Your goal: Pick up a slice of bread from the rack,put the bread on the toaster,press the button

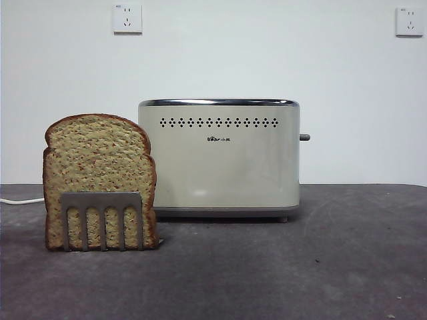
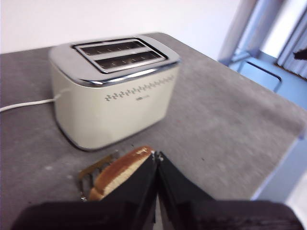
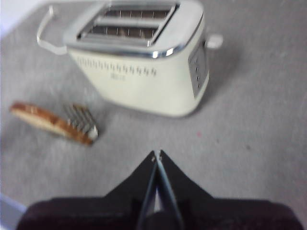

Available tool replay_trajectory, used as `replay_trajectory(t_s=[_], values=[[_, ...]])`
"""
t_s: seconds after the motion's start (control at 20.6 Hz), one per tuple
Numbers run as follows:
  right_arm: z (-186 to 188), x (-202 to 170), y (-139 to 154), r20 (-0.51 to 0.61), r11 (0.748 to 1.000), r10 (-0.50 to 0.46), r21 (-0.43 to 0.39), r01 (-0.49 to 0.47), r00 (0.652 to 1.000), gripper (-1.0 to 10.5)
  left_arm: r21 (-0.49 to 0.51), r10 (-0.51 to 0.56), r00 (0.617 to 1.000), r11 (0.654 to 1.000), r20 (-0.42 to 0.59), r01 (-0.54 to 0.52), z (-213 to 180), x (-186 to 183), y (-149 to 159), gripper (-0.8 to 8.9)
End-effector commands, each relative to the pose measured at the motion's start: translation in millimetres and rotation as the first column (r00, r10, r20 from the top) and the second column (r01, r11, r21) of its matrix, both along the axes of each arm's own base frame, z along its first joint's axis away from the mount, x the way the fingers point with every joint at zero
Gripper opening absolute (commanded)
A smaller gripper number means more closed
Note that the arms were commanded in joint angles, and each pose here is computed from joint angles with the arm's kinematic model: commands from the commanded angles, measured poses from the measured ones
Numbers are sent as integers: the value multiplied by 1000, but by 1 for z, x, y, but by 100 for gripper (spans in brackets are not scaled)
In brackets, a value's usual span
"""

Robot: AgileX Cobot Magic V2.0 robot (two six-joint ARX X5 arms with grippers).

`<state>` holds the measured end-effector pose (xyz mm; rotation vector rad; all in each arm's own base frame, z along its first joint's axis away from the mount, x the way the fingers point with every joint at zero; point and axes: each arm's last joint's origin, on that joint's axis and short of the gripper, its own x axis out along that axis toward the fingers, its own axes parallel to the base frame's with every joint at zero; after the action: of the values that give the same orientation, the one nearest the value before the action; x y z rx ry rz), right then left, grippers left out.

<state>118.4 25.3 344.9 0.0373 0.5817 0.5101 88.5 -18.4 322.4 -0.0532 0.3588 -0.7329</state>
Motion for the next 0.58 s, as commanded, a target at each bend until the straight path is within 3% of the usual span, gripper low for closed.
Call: replay_trajectory(t_s=[0.05, 0.39, 0.44, 0.53, 0.58], values=[[7, 1, 1, -25, 995, 59, -77, -61, 998, -12, 41, -61, 998, 997, 5, 61, 3, 1, -1, -8], [13, 4, 1, -56, 994, 64, -87, -69, 996, -12, 95, -109, 994, 989, -24, 111, 0, 3, -4, 5], [13, 4, 1, -56, 994, 64, -87, -69, 996, -12, 96, -113, 993, 989, -14, 114, 1, 3, -4, 70], [13, 4, 1, -58, 994, 64, -87, -69, 996, -12, 106, -118, 993, 988, 20, 115, 3, 4, -5, 433], [13, 4, 1, -59, 994, 64, -87, -69, 996, -12, 116, -116, 992, 987, 40, 111, 5, 5, -6, 568]])
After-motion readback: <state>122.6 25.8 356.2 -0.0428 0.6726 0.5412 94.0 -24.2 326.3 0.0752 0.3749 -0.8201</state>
